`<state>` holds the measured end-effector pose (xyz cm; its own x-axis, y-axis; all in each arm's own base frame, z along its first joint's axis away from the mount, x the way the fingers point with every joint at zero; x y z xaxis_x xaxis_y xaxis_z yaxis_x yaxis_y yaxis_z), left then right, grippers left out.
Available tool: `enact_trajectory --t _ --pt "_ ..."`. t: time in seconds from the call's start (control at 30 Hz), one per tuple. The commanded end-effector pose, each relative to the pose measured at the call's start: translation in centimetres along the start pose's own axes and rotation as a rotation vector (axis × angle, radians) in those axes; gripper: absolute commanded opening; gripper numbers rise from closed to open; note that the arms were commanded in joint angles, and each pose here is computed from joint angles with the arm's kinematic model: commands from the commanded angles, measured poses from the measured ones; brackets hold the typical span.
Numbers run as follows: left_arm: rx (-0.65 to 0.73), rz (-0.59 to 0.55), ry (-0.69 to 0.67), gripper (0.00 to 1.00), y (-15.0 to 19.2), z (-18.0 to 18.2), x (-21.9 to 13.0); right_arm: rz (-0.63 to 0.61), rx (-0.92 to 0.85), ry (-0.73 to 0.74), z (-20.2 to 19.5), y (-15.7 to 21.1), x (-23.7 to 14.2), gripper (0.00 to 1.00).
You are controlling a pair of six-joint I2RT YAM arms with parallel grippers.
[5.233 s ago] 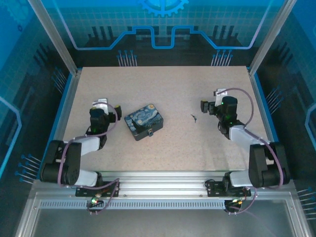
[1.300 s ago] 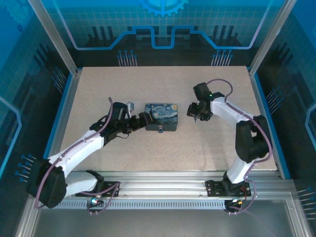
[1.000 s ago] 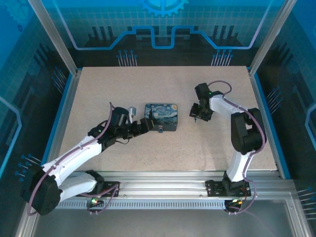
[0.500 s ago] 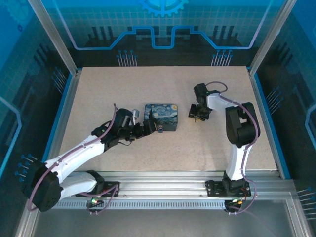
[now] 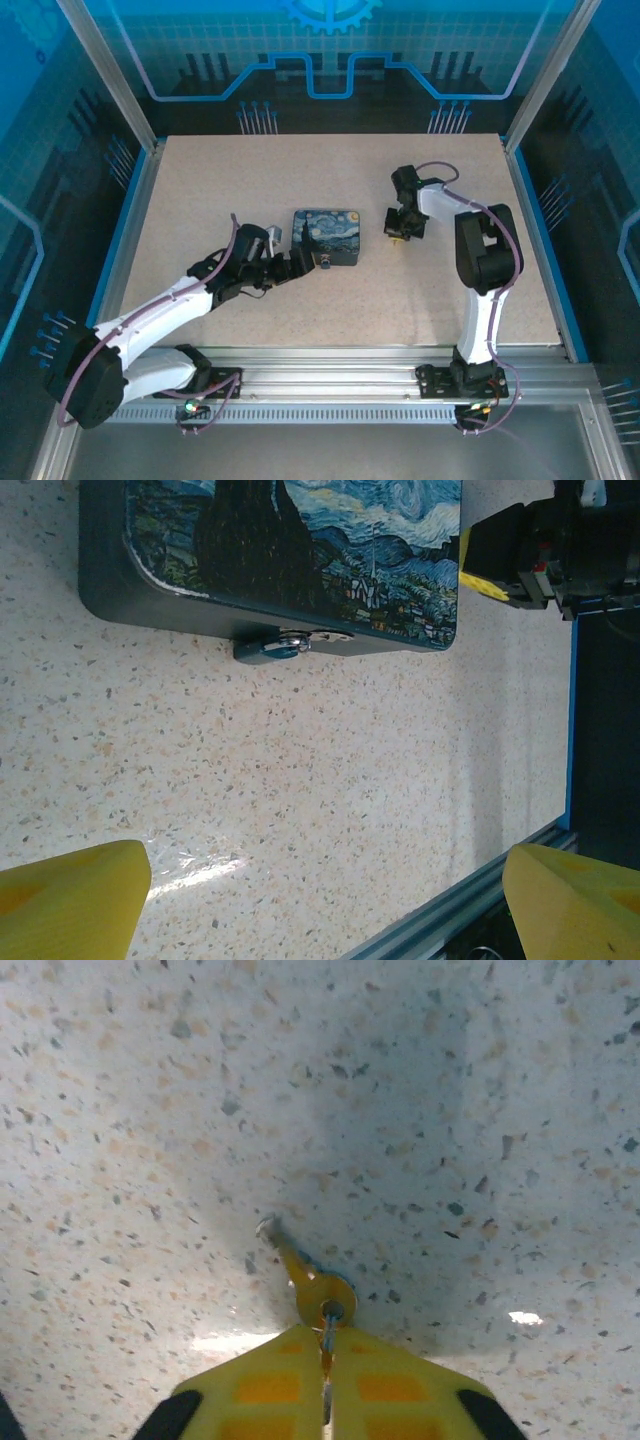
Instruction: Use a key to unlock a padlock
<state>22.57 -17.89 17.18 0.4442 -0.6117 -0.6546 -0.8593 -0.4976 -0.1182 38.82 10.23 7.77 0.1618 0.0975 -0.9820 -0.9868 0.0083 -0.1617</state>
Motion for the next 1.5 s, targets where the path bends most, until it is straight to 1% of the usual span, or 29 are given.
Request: enact_trajectory --t 0.0,0.2,0.37,0.53,0.7,0.8,1.0,1.1,1.2,1.4,1.47 --pt "-0.01 0.009 0.006 0.92 0.3 0.2 0.1 0.036 -0.02 -0.005 0.3 0.4 1.1 0.01" --pt "-0.006 0.004 0.014 0.92 0.4 0.1 -0.2 -0.018 -0.042 -0.023 0.8 0.6 -1.0 0.0" --pt "0.002 -0.005 0.034 0.92 0.3 -0.5 -0.7 -0.11 -0.085 -0.073 1.8 0.8 -5.1 0.0" --pt "0.019 -0.015 0.068 0.93 0.0 -1.8 -1.5 -0.23 -0.148 -0.145 3.0 1.5 -10.4 0.0" --pt "0.049 -0.02 0.115 0.92 -0.5 -3.9 -2.9 -0.383 -0.244 -0.303 4.8 2.9 -16.1 0.0" --pt "0.063 -0.012 0.179 0.92 -0.9 -5.7 -4.1 -0.487 -0.337 -0.429 6.2 4.2 -19.6 0.0" --pt "0.08 -0.007 0.324 0.86 -2.0 -8.8 -7.3 -0.655 -0.546 -0.637 8.4 7.9 -25.3 0.0" --pt "0.101 0.012 0.376 0.84 -2.0 -10.2 -8.4 -0.718 -0.672 -0.716 9.4 10.1 -27.2 0.0" --pt "0.122 0.053 0.425 0.82 -1.7 -11.5 -9.2 -0.744 -0.76 -0.764 10.1 12.0 -28.3 0.0" --pt "0.142 0.108 0.535 0.79 -1.2 -13.3 -10.1 -0.727 -0.818 -0.838 11.4 13.5 -28.8 0.0" --pt "0.137 0.136 0.592 0.78 -1.0 -13.9 -10.1 -0.714 -0.837 -0.861 12.1 14.0 -28.9 0.0"
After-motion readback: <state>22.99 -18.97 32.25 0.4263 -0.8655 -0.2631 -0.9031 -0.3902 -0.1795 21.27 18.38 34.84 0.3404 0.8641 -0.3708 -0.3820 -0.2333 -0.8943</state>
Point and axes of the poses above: each hand's point on the last joint's axis, 136 mm out from that joint toward the fingers, its own x axis out along the fingers, its own z axis along the line the jaws close on, y = z × x, the point moved 6 cm from there along -x, back along the fingers, and after that the axes turned 14 degrees about -x, right-handed, at the moved point
